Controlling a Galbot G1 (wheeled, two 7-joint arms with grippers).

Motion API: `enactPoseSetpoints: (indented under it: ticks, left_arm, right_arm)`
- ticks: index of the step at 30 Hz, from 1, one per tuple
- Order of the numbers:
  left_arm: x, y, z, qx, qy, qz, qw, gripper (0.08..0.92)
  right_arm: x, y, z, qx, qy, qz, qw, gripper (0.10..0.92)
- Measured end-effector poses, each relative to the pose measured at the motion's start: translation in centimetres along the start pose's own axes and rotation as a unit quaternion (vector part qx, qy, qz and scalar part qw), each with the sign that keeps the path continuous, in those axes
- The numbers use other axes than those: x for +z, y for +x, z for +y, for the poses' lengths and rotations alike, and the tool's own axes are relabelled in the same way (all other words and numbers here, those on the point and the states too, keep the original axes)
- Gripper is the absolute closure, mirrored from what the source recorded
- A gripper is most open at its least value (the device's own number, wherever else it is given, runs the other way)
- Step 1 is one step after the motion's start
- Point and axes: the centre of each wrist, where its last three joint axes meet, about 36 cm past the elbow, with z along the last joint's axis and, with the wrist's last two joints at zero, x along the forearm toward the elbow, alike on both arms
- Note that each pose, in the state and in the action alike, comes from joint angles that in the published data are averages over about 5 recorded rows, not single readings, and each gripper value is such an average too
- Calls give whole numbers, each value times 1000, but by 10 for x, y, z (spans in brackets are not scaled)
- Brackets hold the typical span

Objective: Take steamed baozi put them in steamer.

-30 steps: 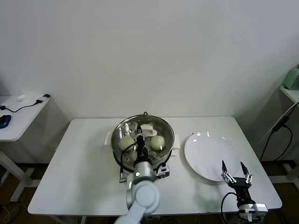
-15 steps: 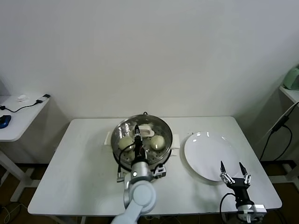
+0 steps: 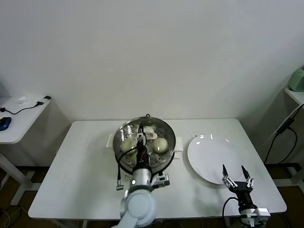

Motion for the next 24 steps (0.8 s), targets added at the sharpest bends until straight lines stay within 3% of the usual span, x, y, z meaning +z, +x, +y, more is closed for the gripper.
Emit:
enactPoseSetpoints:
  ticks: [7,12,19,24]
  left_arm:
    - [25,16,23,-1,78,-44,996,215]
    - [62,16,38,-12,190,-64,980,178]
    - [153,10,46,-18,342,-34,939,177]
    - [212,16,31,4,444,-16,896,177]
  right_arm:
    - [-3,-2,3,-5,3,0,1000,200]
    - [-5,-4,5,-8,6,-10,1000,200]
    - [-7,-7,6,-11,11,-22,1000,200]
    - [-4,-9,8,-11,11,-23,1000,200]
